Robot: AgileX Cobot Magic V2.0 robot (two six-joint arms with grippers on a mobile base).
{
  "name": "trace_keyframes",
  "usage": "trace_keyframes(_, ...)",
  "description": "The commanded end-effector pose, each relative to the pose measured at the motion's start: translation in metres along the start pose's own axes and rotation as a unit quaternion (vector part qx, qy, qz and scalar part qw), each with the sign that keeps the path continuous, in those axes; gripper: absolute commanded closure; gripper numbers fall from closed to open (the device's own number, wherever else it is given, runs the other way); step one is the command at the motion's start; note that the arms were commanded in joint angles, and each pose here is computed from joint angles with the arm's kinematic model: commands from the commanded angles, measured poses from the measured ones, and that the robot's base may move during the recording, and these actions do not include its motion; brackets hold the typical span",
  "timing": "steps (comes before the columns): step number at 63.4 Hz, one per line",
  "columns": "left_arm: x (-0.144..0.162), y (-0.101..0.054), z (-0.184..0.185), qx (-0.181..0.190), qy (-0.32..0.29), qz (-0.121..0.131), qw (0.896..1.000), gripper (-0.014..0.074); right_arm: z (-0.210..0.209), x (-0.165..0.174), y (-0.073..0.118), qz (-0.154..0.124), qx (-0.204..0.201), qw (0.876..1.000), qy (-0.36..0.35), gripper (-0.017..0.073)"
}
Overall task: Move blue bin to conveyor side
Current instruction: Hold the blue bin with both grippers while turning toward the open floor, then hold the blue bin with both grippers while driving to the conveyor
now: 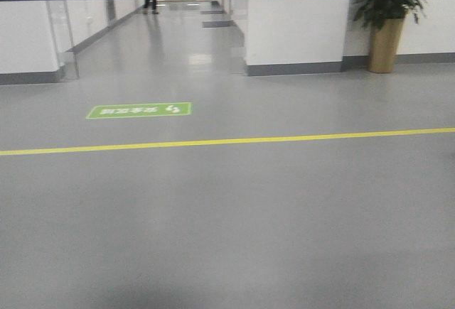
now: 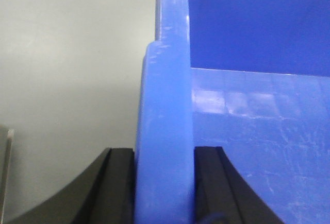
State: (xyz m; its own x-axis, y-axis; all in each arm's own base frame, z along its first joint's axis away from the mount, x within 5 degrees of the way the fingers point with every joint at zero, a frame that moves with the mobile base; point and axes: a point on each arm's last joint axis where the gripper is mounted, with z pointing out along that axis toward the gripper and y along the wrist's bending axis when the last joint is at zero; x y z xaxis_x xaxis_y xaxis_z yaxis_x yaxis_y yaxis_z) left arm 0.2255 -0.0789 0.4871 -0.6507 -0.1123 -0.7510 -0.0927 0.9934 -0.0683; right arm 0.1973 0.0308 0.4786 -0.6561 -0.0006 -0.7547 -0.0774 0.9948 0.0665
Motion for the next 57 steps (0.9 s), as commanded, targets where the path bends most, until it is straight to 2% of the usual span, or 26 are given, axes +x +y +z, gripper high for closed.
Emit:
trace_keyframes(1, -0.0092, -0.0031, -0.0119, 0.043, -0.054, -0.014, 0.998, 0.0612, -0.0111, -0.0095, 0.0053, 0.005, -0.028, 0.998, -0.064, 0.0638)
trace_keyframes(57, -0.0096, -0.0025, -0.0119, 0.039, -0.057, -0.012, 0.998, 0.0612, -0.0111, -0.0095, 0.0053, 0.005, -0.028, 0.998, -0.064, 0.0638)
